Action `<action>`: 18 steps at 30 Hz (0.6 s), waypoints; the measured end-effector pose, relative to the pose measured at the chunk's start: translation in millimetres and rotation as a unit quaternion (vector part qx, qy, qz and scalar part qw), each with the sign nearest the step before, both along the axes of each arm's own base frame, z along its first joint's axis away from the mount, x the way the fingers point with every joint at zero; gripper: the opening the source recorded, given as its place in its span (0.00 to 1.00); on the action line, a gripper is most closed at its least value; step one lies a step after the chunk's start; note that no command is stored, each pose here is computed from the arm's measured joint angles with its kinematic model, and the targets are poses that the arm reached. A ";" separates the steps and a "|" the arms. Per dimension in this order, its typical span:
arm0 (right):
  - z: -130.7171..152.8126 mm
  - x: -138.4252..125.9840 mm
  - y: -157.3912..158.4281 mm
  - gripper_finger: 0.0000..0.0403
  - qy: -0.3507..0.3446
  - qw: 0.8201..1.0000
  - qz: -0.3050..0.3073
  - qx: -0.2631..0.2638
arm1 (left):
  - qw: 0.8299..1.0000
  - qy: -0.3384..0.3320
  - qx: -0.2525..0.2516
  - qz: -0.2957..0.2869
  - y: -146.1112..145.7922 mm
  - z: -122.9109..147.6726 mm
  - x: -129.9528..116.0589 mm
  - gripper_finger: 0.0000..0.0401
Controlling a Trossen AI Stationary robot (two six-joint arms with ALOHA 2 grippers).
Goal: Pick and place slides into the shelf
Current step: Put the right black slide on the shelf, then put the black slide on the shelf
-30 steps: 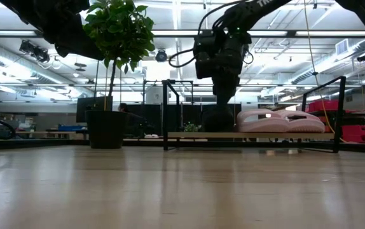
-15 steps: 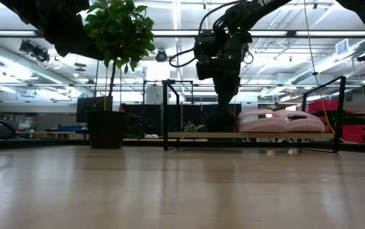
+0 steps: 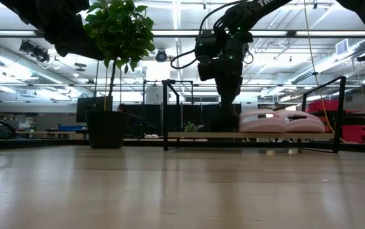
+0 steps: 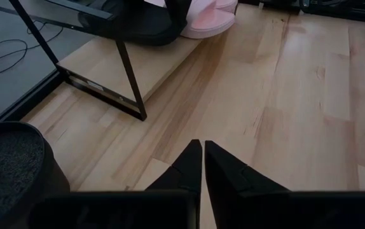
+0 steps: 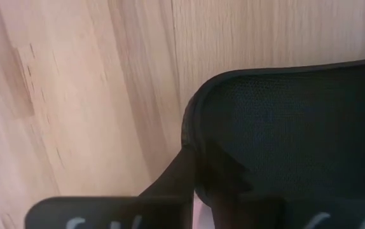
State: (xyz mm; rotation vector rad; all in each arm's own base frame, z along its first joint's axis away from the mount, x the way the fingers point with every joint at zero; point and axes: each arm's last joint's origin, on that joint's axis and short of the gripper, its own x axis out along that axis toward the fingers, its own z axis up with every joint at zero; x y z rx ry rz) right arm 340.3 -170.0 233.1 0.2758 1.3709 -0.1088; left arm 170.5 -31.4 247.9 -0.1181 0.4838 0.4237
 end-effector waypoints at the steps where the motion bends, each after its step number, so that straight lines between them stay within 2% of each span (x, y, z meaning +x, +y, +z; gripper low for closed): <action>1: 0.0 -0.2 0.1 0.07 0.001 1.000 0.000 0.000 | 1.000 0.000 0.000 0.000 0.0 0.0 0.0 0.07; 8: 0.1 -0.5 0.5 0.15 0.001 1.000 -0.005 0.006 | 1.000 0.000 0.000 0.000 0.0 -0.1 0.0 0.04; 12: 0.3 -0.5 1.8 0.20 -0.006 1.000 -0.010 0.029 | 1.000 0.000 0.000 0.000 0.0 -0.1 0.0 0.03; 18: 0.5 0.3 3.2 0.25 -0.011 0.999 -0.013 0.042 | 1.000 0.000 0.000 0.000 0.0 -0.1 0.0 0.04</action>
